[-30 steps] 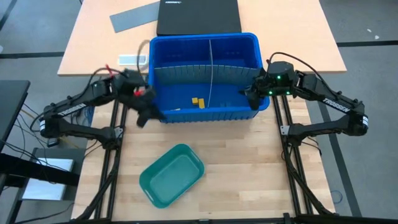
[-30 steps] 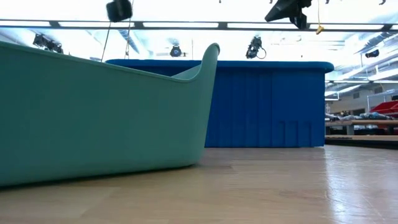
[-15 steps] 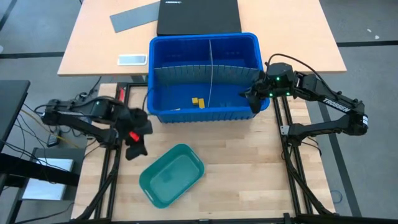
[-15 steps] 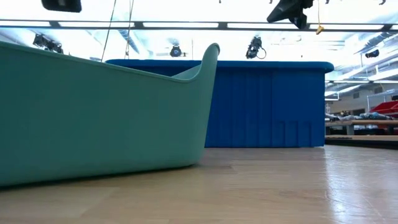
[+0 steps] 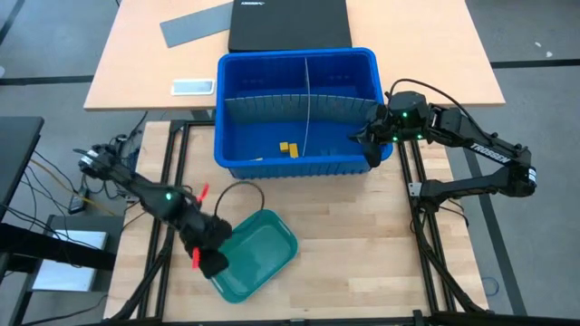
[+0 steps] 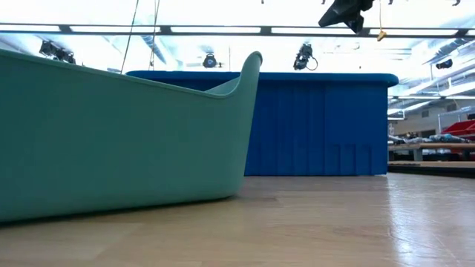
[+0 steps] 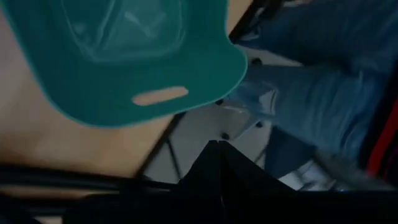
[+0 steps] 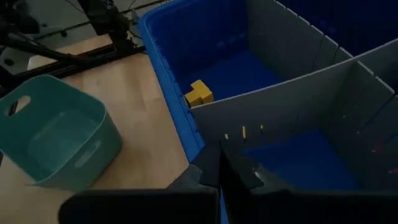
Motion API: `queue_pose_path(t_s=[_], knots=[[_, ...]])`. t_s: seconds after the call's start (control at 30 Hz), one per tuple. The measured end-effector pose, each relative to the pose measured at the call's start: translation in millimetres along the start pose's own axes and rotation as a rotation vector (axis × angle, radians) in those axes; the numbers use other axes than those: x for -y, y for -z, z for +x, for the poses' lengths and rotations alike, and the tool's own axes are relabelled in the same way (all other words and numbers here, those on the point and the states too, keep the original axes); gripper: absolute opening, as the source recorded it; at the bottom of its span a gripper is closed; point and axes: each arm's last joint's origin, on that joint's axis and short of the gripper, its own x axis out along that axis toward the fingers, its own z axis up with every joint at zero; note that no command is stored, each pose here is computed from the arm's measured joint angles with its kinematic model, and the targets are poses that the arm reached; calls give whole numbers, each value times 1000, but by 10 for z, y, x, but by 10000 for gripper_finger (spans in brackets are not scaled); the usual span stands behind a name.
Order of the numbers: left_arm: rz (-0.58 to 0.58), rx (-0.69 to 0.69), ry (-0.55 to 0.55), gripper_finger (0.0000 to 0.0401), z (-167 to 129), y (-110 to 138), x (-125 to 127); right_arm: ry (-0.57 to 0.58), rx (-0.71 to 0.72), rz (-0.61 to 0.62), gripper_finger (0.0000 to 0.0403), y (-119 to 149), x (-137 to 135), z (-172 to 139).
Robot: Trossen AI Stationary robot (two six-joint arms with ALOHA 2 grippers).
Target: Sort Items/Unsort Items
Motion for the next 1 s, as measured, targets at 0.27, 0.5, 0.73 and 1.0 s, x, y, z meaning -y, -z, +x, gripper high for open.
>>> queue_pose_path(t_s=[0.27, 0.5, 0.73, 1.0], knots=[[-342, -73, -52, 0, 445, 276, 188, 0, 1, -75, 0, -1, 0, -1], [-589, -54, -273, 0, 759, 390, 17, 0, 2, -81, 0, -2, 0, -1], [-723, 183, -457, 0, 955, 295, -409, -1, 7, -82, 0, -7, -1, -1], [-665, 344, -498, 0, 1023, -38, -718, -2, 70, -88, 0, -69, -5, -4]])
